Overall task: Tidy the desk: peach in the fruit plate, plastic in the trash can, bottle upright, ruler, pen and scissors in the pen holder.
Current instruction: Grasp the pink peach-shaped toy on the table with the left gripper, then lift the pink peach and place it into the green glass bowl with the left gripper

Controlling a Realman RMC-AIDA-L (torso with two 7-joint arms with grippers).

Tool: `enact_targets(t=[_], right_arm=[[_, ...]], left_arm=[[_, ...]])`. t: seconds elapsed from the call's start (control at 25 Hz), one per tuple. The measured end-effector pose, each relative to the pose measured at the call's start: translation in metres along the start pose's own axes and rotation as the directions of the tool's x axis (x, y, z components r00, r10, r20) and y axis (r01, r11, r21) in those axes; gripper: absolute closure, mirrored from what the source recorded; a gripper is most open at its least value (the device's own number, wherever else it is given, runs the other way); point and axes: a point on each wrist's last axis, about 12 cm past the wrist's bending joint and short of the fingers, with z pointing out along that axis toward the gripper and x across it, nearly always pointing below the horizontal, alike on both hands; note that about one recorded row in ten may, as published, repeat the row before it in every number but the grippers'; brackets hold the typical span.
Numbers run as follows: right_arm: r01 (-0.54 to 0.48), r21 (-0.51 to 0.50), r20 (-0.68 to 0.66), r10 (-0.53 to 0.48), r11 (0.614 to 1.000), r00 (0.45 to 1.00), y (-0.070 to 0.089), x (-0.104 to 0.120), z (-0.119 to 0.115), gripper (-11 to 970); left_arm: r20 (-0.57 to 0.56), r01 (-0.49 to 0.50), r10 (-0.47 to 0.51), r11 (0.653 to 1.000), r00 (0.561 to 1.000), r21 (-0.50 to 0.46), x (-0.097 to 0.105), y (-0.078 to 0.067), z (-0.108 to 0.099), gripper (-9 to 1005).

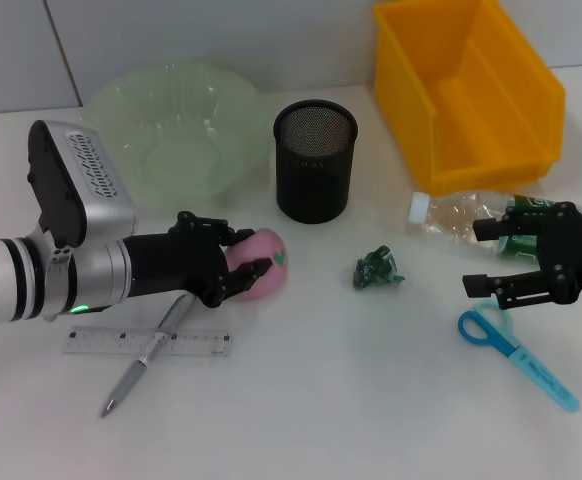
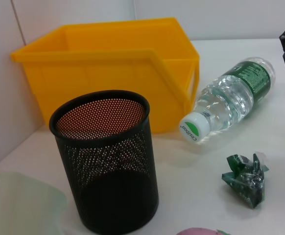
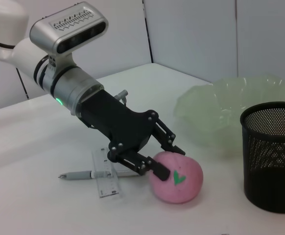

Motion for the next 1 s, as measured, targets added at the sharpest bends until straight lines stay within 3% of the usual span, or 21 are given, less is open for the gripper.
enact_targets(t=[0.2, 0.48, 0.64, 0.72, 0.76, 0.84, 0.96, 1.0], right_arm=[[0.000, 0.000, 0.001, 0.000, 1.000, 1.000, 0.000, 0.000, 0.000, 134], [-0.002, 0.007, 0.007, 0.002, 1.000, 1.000, 0.000, 0.001, -0.001, 134], [-0.002, 0.009, 0.007, 0.002, 1.000, 1.000, 0.000, 0.001, -0.002, 134], [-0.002, 0.011, 0.008, 0.002, 1.000, 1.000, 0.000, 0.002, -0.002, 134], [-0.001, 0.012, 0.010, 0.001, 1.000, 1.000, 0.001, 0.002, -0.002, 134], [-0.001, 0.013, 0.010, 0.001, 1.000, 1.000, 0.001, 0.002, -0.002, 134], [-0.001, 0.014, 0.011, 0.000, 1.000, 1.000, 0.001, 0.002, -0.003, 134], [-0.001, 0.014, 0.011, 0.000, 1.000, 1.000, 0.001, 0.002, -0.003, 134]], left_arm=[[0.019, 0.007, -0.007, 1.000, 1.000, 0.009, -0.002, -0.001, 0.000, 650], [0.067, 0.015, -0.017, 0.999, 0.998, 0.038, -0.007, -0.003, -0.005, 696], [0.153, -0.002, -0.006, 0.999, 0.988, 0.053, -0.017, -0.003, -0.021, 722], [0.199, -0.016, 0.012, 1.000, 0.980, 0.019, -0.022, 0.001, -0.035, 738], [0.236, -0.025, 0.035, 0.999, 0.971, -0.046, -0.027, 0.011, -0.050, 746], [0.244, -0.024, 0.040, 0.997, 0.969, -0.070, -0.029, 0.015, -0.054, 763], [0.302, 0.022, 0.044, 0.977, 0.952, -0.213, -0.033, 0.041, -0.075, 816], [0.302, 0.022, 0.044, 0.977, 0.952, -0.213, -0.033, 0.041, -0.075, 815]])
